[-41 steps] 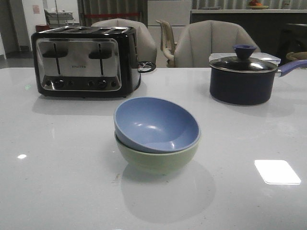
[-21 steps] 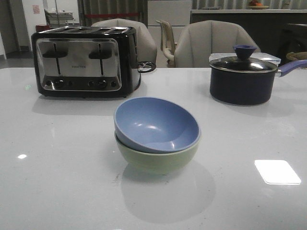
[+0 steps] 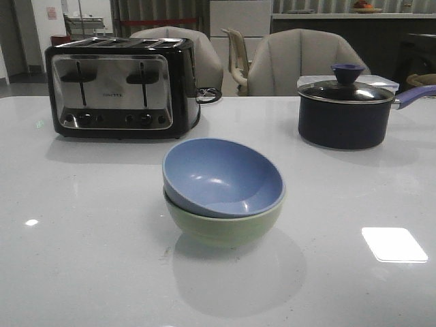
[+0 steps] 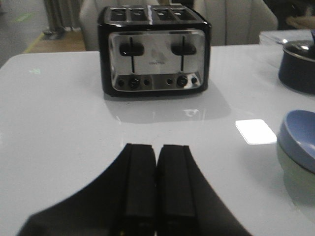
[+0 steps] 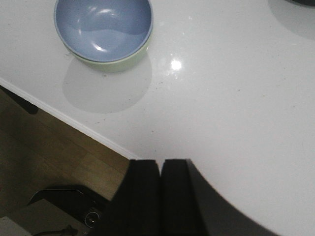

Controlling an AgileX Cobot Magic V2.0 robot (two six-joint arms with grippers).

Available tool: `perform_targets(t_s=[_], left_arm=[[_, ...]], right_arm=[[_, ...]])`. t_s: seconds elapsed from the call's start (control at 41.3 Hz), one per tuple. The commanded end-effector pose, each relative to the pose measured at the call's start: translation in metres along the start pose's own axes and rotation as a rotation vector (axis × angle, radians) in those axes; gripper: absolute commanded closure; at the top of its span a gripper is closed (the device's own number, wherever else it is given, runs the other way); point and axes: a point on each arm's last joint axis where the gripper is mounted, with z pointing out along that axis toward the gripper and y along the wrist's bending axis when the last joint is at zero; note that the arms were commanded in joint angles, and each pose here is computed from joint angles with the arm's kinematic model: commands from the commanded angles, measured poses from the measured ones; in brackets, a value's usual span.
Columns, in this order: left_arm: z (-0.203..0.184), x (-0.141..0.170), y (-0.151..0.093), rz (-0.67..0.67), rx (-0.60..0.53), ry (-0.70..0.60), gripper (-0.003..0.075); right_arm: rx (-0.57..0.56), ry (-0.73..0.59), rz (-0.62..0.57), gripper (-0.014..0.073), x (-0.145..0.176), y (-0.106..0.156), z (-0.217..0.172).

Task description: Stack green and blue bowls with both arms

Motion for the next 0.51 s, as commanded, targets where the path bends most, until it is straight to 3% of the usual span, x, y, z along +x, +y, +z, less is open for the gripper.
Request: perform_targets(t_s=[0.0,0.218,0.484], left_arm=[[-0.002,0.005,0.003,-0.053,-0.046,-0.186,0.0619],[0.001,0.029,0.007,-0.052,-0.083,-0.258,0.0619],[0.000,0.029,0.008,-0.051,-0.106,-0.280,0.0619]], right_arm=[[0.008,-0.085,-0.003,0.0559,-0.011,0.000,-0.006],[0.008,-0.085,-0.003,0.0559,-0.011,0.000,-0.006],[0.008,-0.082,-0.003,0.0559,-0.011,0.000,-0.006]])
